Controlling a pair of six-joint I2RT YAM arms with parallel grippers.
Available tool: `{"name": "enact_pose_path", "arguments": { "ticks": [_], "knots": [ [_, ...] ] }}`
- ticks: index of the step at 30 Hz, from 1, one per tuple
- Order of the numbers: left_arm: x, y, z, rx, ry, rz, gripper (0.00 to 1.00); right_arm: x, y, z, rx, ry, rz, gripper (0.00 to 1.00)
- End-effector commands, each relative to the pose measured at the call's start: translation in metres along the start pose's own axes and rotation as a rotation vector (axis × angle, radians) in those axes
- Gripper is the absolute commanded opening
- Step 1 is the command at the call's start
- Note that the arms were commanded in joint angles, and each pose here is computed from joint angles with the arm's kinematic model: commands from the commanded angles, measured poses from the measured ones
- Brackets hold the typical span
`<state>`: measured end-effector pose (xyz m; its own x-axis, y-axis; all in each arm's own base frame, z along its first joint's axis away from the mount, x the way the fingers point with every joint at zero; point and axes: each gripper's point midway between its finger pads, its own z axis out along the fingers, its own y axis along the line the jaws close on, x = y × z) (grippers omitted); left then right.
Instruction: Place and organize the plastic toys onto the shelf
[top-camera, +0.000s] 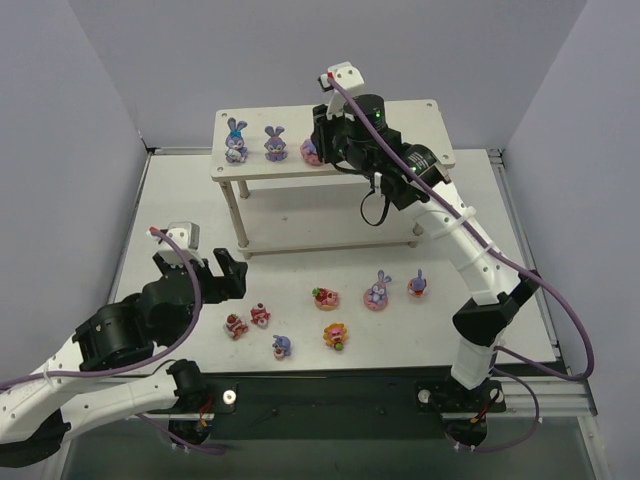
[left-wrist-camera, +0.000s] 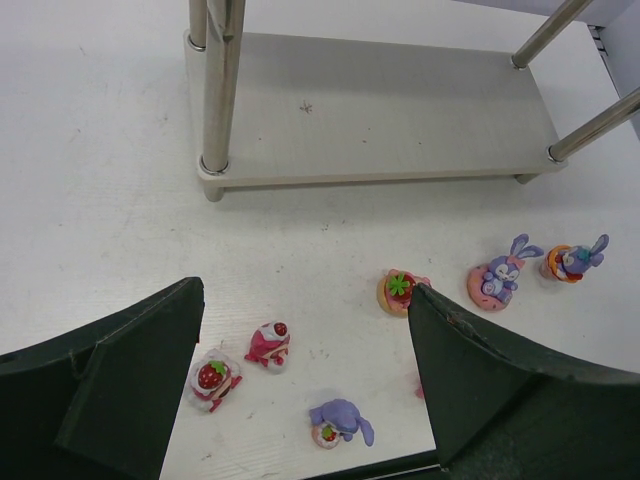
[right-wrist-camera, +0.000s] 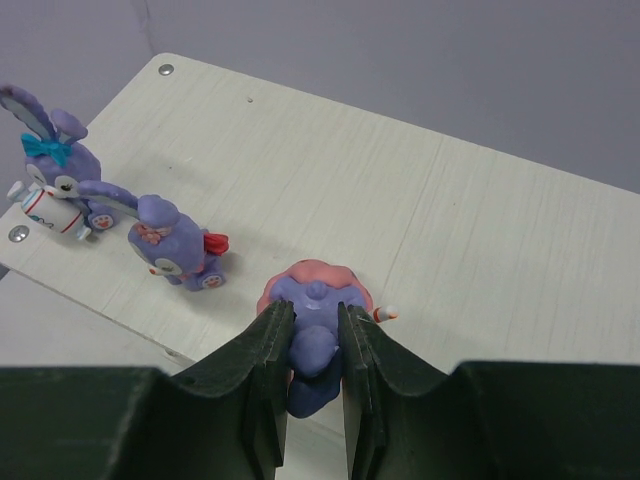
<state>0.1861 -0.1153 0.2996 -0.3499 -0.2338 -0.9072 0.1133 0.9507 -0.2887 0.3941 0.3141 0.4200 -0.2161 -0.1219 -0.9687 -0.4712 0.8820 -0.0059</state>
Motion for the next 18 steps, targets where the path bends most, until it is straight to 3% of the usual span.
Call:
{"name": "enact_pose_path", "arguments": {
  "ticks": [1,9,14,18],
  "knots": [
    [-0.0087,0.0034,-0.0023,-0.008,-0.033,-0.042,0.93,-0.026,-0.0037,-0.0031,-0.004,-0.075,0.065,0.08],
    [-0.0087,0.007,-0.0046,-0.011,-0.035,-0.045,0.93,-0.0199,-0.0047,0.0038,0.005,-0.059,0.064,0.18],
    [-0.0074,0.0077,-0.0045,-0.013,-0.033,-0.046,0.93,-0.0202,-0.0049,0.0039,0.007,-0.059,0.064,0.36],
    [-0.0075,0.0076,-0.0045,-0.013,-0.032,-0.043,0.93,-0.0245,-0.0051,0.0043,0.012,-0.07,0.066,0.44]
  ]
}}
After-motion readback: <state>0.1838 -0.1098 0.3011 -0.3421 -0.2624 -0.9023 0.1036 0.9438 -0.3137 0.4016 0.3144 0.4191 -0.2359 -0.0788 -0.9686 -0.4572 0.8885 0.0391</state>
